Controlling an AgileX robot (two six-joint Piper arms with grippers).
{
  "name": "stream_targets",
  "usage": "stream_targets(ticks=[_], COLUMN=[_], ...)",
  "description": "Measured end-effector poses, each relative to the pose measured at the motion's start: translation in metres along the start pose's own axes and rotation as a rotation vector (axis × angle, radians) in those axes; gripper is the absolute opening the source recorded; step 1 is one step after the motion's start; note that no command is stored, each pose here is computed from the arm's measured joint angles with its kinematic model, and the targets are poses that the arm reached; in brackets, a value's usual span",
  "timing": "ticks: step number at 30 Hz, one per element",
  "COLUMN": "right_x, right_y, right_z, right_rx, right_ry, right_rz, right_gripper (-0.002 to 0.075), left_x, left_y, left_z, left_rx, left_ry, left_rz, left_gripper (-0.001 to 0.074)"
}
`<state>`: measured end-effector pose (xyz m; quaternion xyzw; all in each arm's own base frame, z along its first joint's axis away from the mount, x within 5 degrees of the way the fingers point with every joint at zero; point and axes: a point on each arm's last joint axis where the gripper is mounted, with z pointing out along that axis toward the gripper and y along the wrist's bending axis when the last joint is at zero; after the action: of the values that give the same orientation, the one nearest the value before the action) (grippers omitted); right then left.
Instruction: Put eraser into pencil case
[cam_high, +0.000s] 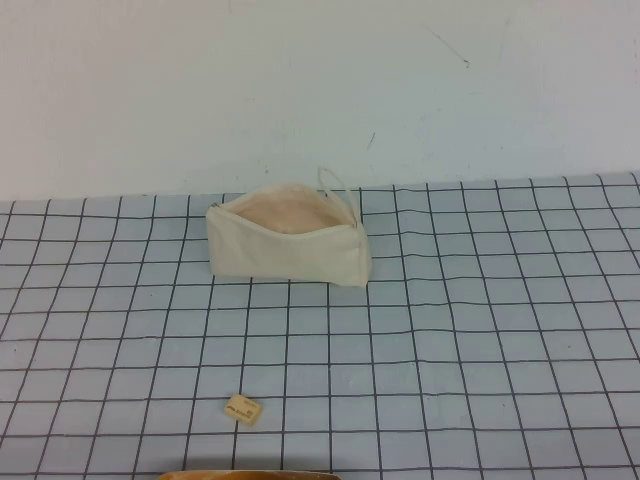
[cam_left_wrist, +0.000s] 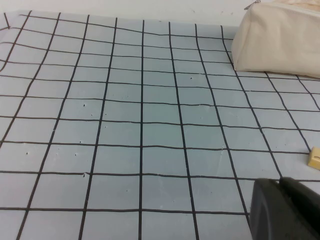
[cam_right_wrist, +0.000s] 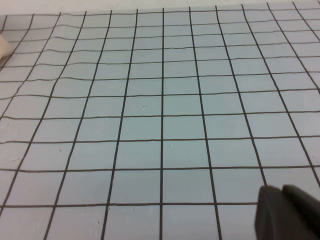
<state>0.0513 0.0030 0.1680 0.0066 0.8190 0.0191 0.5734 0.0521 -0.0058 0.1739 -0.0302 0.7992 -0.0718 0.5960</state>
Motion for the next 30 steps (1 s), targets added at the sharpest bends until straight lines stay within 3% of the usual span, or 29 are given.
stream_targets(ticks=[14,18,19,23,25,30], right_x=[0.0,0.0,0.0,0.0,0.0,0.0], right_y=[0.0,0.0,0.0,0.0,0.0,0.0], right_z=[0.0,0.0,0.0,0.0,0.0,0.0], right_rx=[-0.001,-0.001,-0.001,-0.001,-0.001,-0.002], right_ry=[0.0,0.0,0.0,0.0,0.0,0.0], right_rz=[0.001,0.001,0.001,0.002,0.002,0.004], right_gripper=[-0.0003,-0.0003,-0.0003,-0.0003,-0.0003,-0.0003], left_x=[0.0,0.0,0.0,-0.005,-0.01,-0.014], left_y=[0.0,-0.002,-0.004,-0.014,-0.016,-0.016], left_z=[0.0,0.0,0.0,-0.001,-0.002,-0.002], left_rx=[0.001,0.024,0.041,0.169,0.212,0.237], left_ry=[0.0,0.001,-0.002,-0.025,-0.055,-0.088], left_rz=[-0.002,-0.062,-0.116,-0.564,-0.724,-0.82], left_gripper=[-0.0002,-0.0002,-0.0002,-0.0002,-0.0002,-0.0002])
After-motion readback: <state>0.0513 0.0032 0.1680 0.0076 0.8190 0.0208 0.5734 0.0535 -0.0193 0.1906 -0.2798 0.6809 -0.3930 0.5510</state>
